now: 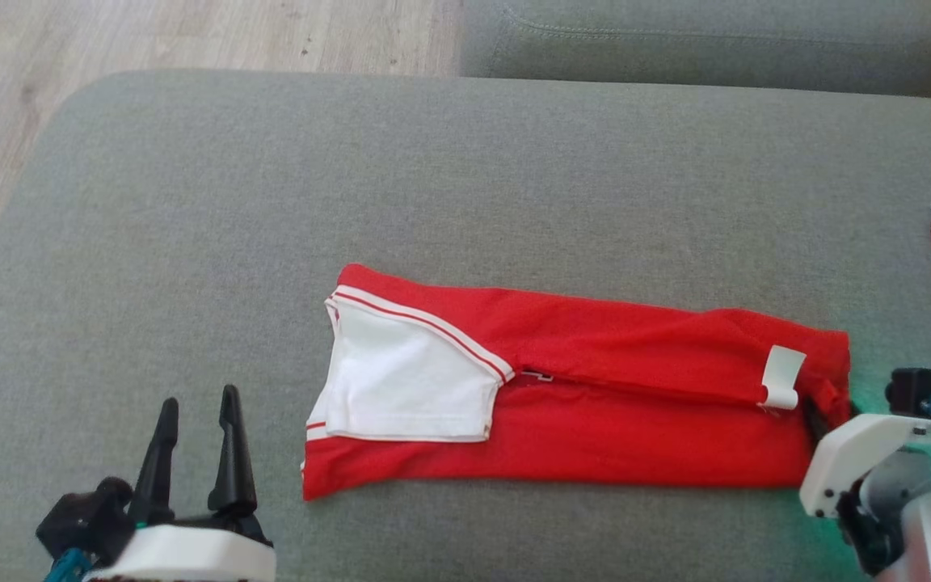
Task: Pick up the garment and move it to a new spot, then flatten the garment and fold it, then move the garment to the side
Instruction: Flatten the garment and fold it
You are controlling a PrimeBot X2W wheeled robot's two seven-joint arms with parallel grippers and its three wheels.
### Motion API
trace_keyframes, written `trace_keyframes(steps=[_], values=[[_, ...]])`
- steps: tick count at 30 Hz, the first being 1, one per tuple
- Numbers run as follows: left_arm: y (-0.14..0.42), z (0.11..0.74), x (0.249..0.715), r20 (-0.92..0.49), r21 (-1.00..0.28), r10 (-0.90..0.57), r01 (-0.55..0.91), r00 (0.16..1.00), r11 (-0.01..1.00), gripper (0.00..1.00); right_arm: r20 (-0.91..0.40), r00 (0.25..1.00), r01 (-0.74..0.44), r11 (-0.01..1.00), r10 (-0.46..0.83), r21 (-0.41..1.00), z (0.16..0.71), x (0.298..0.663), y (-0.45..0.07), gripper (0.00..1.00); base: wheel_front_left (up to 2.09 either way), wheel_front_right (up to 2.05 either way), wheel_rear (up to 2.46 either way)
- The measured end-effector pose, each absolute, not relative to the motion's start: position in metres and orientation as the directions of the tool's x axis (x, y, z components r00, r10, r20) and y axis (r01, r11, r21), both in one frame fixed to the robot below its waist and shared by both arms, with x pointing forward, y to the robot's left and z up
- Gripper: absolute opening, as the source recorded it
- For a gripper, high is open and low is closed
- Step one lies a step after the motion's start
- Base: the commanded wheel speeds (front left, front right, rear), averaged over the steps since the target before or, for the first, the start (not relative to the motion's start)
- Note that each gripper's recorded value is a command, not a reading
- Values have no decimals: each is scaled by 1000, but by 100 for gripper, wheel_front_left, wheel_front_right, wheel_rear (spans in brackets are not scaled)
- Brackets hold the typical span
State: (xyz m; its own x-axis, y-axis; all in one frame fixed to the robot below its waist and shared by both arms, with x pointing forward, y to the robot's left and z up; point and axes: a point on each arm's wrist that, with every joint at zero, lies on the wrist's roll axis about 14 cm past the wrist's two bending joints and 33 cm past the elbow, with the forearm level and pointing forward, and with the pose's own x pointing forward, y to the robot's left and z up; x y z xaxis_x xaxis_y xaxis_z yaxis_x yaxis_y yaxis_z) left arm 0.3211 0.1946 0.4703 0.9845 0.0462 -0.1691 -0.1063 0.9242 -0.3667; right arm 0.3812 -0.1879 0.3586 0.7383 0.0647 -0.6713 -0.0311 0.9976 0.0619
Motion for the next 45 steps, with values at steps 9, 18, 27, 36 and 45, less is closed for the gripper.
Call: trace_keyframes(steps=[9,18,27,36,45], values=[[181,476,326,-149,-361,5,-59,989,931,100,-644,763,12,997,44,82,369,378,-198,0,0,0,0],[160,481,333,-124,-350,-66,19,990,936,100,-547,828,155,988,-124,11,421,376,-278,0,0,0,0],[146,482,330,-116,-356,-102,54,988,933,100,-476,877,132,984,-59,121,451,365,-258,0,0,0,0],[146,482,324,-113,-359,-104,56,988,932,100,-386,883,-161,944,268,287,490,369,-141,0,0,0,0],[154,475,316,-139,-363,-76,20,987,931,100,-353,769,-374,823,533,428,484,357,-47,0,0,0,0]])
